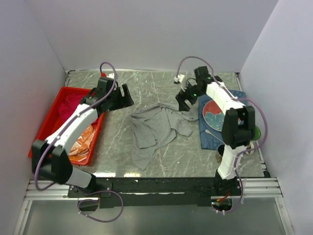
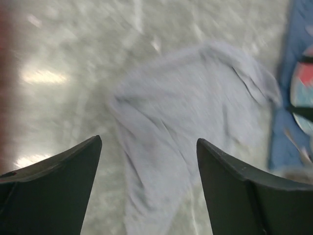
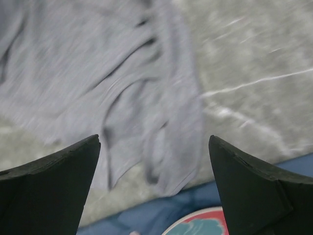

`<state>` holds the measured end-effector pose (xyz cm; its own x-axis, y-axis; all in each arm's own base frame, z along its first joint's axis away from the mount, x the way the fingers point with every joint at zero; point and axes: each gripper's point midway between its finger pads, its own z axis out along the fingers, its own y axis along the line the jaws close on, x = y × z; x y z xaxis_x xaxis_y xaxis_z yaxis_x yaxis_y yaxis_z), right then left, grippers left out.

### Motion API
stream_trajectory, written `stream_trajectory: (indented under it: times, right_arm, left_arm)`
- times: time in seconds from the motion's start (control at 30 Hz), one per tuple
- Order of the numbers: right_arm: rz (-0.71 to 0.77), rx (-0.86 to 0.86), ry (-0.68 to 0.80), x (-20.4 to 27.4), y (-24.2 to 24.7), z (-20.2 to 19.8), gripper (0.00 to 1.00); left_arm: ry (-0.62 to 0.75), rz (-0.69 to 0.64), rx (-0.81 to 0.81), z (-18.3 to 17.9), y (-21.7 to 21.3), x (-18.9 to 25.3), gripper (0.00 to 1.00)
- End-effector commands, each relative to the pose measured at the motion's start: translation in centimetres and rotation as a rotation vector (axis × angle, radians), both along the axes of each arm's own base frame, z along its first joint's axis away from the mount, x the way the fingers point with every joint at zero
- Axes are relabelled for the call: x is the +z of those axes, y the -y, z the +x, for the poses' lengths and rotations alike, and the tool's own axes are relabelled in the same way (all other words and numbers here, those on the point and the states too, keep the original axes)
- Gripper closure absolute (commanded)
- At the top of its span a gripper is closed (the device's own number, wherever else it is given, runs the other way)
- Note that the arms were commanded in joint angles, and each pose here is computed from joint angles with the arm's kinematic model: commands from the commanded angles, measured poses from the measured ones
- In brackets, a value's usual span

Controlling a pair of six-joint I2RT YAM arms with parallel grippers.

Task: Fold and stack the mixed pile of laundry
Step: Place the tank top at the center of the board.

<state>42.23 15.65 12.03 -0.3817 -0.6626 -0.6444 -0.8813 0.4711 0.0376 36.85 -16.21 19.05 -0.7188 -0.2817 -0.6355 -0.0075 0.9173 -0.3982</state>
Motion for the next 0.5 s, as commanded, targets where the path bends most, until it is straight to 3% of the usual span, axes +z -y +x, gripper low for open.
stream_trajectory:
  times: [0.0,0.13,0.2,0.33,0.47]
  right_arm:
    - [0.090,0.108,-0.041,-0.1,1.0,-3.0,0.03]
    - [0.077,0.023,-0.133,-0.9,2.4,-2.0,0.22]
    - [0.079,0.015,-0.176,-1.5,2.1,-1.8,0.30]
    - [0.083,-0.013,-0.218,-2.1,1.8,-1.5,0.34]
    - [0.088,-0.030,-0.242,-2.6,1.6,-1.7,0.34]
  left_arm:
    - [-0.142,-0.137,-0.206,-6.4,4.2,-1.8,0.19]
    - [-0.248,-0.202,-0.235,-9.1,8.3,-3.4,0.28]
    - [-0.291,-0.171,-0.220,-9.0,9.3,-4.7,0.32]
    - [-0.371,-0.098,-0.226,-9.2,12.6,-6.3,0.41]
    - [-0.519,0.122,-0.206,-10.4,13.5,-11.2,0.45]
